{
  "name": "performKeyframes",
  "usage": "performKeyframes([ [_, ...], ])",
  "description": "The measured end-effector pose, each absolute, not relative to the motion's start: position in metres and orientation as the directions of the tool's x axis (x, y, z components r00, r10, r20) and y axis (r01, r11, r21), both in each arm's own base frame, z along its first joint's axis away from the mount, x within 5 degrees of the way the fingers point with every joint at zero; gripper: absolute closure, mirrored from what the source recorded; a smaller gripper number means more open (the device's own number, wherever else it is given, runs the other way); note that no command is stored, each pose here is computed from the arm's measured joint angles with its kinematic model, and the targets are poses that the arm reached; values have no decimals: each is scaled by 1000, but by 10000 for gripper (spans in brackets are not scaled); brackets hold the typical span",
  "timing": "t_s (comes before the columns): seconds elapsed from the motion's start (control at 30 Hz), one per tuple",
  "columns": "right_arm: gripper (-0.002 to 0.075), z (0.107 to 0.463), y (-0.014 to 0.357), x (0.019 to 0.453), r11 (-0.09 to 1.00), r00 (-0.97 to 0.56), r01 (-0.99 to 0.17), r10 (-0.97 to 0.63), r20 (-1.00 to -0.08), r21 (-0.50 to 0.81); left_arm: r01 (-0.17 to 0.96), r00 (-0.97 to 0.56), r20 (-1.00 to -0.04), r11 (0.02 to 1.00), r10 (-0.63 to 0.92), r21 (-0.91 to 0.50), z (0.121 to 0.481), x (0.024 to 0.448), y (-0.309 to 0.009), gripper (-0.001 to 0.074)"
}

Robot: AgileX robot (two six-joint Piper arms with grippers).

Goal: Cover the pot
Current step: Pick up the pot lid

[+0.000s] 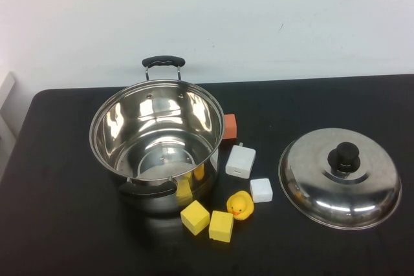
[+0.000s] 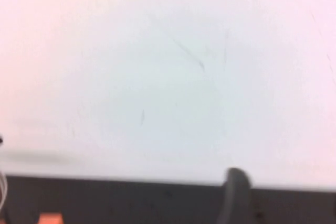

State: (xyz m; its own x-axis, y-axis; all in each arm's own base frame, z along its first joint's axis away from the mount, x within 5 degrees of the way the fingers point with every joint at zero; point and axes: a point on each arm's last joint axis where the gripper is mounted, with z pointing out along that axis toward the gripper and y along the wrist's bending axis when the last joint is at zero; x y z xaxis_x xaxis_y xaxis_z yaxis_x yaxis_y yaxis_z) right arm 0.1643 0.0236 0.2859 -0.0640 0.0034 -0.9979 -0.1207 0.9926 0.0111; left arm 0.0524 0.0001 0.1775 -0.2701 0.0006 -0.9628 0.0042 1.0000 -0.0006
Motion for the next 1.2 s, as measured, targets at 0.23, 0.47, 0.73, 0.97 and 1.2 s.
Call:
performKeyframes([
  [0.23, 201, 245, 46, 222, 979, -23, -197, -50, -998, -45, 4, -270, -963, 1000, 1, -1, 177, 52, 0, 737],
  [0.47, 191, 174, 64, 265, 959, -85, -279, -74, -994, -48, 4, -270, -963, 1000, 1, -1, 177, 52, 0, 737],
  [0.73, 207, 108, 73, 299, 954, -248, -298, -114, -962, -36, 4, -270, -963, 1000, 1, -1, 177, 52, 0, 736],
  [0.97, 238, 71, 75, 311, 953, -324, -301, -132, -937, -30, 4, -270, -963, 1000, 1, -1, 177, 52, 0, 736],
  [1.2, 244, 56, 78, 324, 953, -280, -302, -122, -952, -33, 4, -270, -963, 1000, 1, -1, 177, 52, 0, 736],
])
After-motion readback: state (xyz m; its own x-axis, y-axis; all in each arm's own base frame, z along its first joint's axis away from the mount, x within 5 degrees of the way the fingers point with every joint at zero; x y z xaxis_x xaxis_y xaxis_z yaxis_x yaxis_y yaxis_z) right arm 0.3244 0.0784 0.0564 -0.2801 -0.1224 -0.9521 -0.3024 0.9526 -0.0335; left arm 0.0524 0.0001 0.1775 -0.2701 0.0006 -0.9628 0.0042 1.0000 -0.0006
